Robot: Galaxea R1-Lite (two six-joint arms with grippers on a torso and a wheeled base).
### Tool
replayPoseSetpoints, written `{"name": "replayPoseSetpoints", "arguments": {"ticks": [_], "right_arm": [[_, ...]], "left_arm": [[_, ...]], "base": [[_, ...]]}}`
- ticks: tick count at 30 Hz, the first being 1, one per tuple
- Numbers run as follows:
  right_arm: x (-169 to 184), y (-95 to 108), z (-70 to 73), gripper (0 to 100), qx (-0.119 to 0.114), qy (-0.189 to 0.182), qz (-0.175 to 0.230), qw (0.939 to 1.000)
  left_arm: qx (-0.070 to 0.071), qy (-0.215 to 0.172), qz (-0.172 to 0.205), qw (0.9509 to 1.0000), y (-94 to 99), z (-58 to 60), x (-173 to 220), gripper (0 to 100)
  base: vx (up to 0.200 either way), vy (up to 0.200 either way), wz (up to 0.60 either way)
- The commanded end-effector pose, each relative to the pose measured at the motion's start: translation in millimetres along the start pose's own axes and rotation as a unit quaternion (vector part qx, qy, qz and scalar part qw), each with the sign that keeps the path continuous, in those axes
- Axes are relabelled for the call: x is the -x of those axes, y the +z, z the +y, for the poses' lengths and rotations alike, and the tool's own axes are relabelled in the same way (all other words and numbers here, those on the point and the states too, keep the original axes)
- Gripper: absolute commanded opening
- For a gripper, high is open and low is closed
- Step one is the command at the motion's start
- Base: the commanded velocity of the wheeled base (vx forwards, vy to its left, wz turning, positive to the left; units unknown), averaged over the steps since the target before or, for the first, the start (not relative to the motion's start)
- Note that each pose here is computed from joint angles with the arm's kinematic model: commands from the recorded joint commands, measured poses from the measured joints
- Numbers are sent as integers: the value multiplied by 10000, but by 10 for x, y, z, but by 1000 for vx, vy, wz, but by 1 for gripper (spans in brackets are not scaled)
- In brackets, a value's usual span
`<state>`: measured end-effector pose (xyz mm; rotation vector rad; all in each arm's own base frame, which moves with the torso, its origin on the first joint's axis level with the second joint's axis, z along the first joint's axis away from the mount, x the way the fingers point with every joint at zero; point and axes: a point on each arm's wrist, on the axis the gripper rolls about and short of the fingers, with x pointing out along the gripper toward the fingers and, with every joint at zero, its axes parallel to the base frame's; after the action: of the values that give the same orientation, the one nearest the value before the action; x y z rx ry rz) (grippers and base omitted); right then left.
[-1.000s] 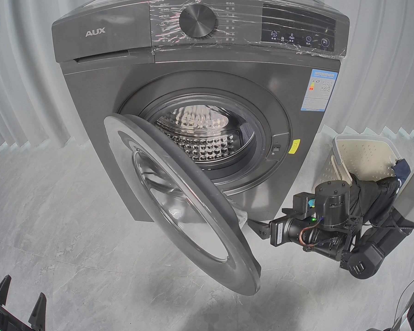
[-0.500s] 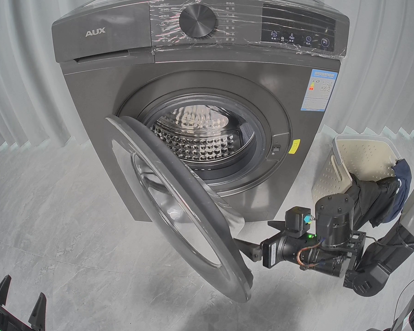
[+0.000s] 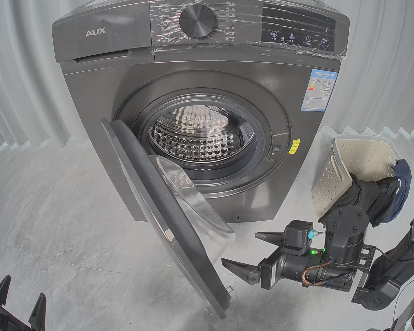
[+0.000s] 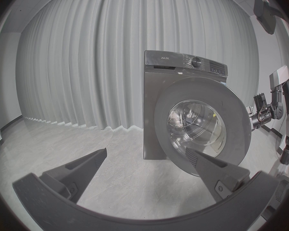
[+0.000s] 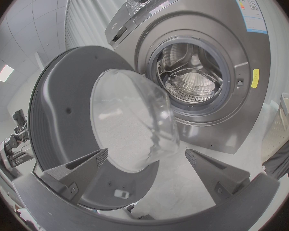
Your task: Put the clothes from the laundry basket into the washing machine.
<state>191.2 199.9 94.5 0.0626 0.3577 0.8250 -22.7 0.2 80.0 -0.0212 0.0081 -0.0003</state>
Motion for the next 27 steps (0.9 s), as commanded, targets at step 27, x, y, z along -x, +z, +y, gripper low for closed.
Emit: {"name": "replayPoseSetpoints", "arguments": {"ticks": [27], "right_arm": [[-638,-115,-509,100,-176,-1095,12,9938]], "left_arm": [[1,2,-17,10000,-45,1,3,100]], "base": [[0,0,0]]}}
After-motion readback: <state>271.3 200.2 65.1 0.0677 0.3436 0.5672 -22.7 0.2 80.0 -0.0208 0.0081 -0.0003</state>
